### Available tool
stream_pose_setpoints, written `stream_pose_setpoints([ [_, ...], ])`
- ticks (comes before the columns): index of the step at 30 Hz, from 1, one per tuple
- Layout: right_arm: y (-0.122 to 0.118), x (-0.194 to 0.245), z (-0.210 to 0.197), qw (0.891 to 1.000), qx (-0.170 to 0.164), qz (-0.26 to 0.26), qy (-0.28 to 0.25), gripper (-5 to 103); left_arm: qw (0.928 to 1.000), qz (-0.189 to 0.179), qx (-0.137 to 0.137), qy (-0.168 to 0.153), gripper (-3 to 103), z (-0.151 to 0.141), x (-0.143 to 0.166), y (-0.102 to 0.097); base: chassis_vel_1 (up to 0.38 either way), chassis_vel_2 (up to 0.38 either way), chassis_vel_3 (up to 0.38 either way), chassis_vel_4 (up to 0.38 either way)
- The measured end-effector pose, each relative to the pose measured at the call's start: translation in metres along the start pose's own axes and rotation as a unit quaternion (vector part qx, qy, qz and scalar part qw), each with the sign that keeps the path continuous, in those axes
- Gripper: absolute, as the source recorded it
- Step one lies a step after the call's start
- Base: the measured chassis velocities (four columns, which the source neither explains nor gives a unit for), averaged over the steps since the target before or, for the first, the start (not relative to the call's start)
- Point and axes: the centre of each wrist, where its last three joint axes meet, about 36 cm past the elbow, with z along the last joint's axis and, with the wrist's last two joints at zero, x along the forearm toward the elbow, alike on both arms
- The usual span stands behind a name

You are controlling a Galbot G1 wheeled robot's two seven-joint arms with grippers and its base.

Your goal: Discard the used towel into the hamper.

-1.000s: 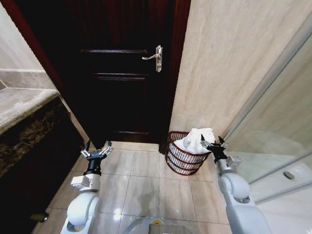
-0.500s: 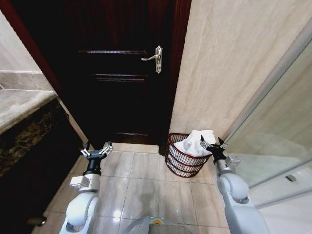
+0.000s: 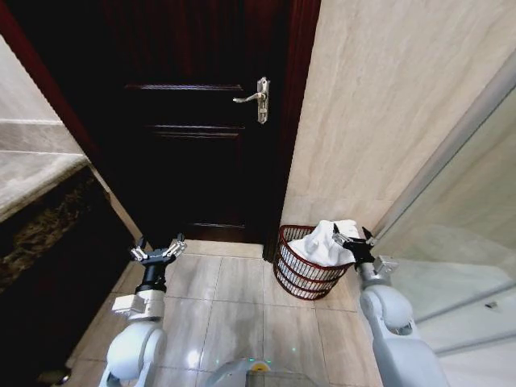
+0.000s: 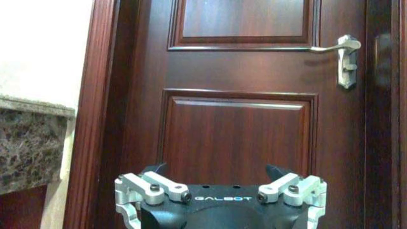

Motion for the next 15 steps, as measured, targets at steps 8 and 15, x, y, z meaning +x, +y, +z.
stream_pose_setpoints([
  [8, -0.045, -0.039, -0.028, 0.995, 0.005, 0.023, 0.093, 100, 0.9998, -0.006, 0.010, -0.014, 100, -0.010, 0.004, -0.003, 0.000, 0.000, 0.000, 0.000],
  [15, -0.055, -0.044, -0.044, 0.989, 0.021, -0.005, 0.148, 100, 0.9997, -0.010, 0.013, -0.018, 100, -0.020, 0.007, 0.008, 0.000, 0.000, 0.000, 0.000],
])
